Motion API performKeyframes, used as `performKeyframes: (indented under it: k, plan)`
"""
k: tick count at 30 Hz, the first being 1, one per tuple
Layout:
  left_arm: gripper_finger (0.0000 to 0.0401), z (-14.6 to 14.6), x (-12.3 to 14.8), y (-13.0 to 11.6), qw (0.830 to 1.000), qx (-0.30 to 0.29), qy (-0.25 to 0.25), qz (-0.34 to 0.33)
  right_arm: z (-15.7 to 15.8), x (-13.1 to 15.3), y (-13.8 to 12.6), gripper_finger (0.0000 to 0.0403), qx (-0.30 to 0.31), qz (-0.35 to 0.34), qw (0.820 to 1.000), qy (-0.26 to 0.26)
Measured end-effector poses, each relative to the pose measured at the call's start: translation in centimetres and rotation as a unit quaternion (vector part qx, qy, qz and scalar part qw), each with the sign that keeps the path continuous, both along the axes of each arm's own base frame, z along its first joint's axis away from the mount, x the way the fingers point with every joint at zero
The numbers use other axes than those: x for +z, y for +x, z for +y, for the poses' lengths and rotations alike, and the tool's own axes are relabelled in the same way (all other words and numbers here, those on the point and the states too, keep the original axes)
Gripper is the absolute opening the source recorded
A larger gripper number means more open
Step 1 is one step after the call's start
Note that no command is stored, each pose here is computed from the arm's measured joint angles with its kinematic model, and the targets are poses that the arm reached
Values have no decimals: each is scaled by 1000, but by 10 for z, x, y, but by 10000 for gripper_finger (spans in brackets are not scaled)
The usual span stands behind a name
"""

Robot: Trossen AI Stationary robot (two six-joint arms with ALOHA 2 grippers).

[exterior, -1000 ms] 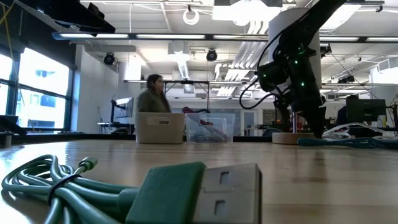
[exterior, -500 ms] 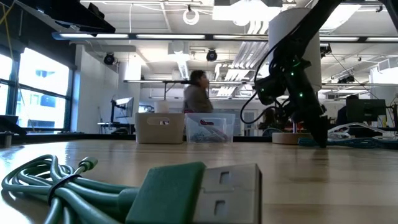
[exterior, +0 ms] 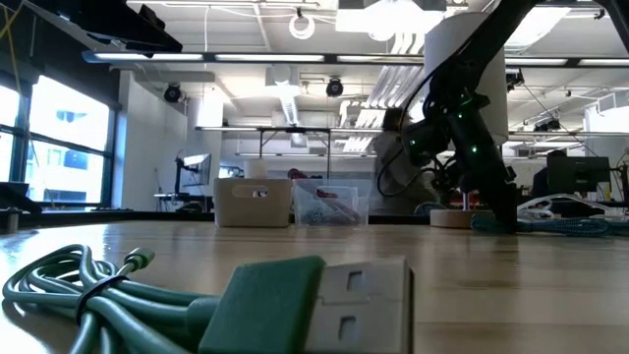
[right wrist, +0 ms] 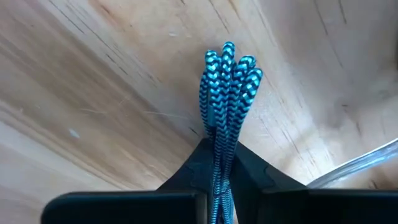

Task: Pick & Place USB Port
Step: Put the blue and white USB cable into the white transparent bin

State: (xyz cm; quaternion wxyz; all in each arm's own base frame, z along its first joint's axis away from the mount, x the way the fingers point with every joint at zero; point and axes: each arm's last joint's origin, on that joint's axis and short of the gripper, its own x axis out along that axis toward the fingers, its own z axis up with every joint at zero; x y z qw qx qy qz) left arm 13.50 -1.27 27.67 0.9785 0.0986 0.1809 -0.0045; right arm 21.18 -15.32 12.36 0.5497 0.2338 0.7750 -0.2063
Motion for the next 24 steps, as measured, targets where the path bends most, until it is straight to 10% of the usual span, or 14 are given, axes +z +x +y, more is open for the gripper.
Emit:
performKeyframes:
  k: [14,24]
  plan:
    - [146,0,1,0,1000,0,-1,-6,71,38,24,15,50,-47,997,-43]
    - [146,0,1,0,1000,1,3,-5,128,115,26,15,-39,-313,944,-94]
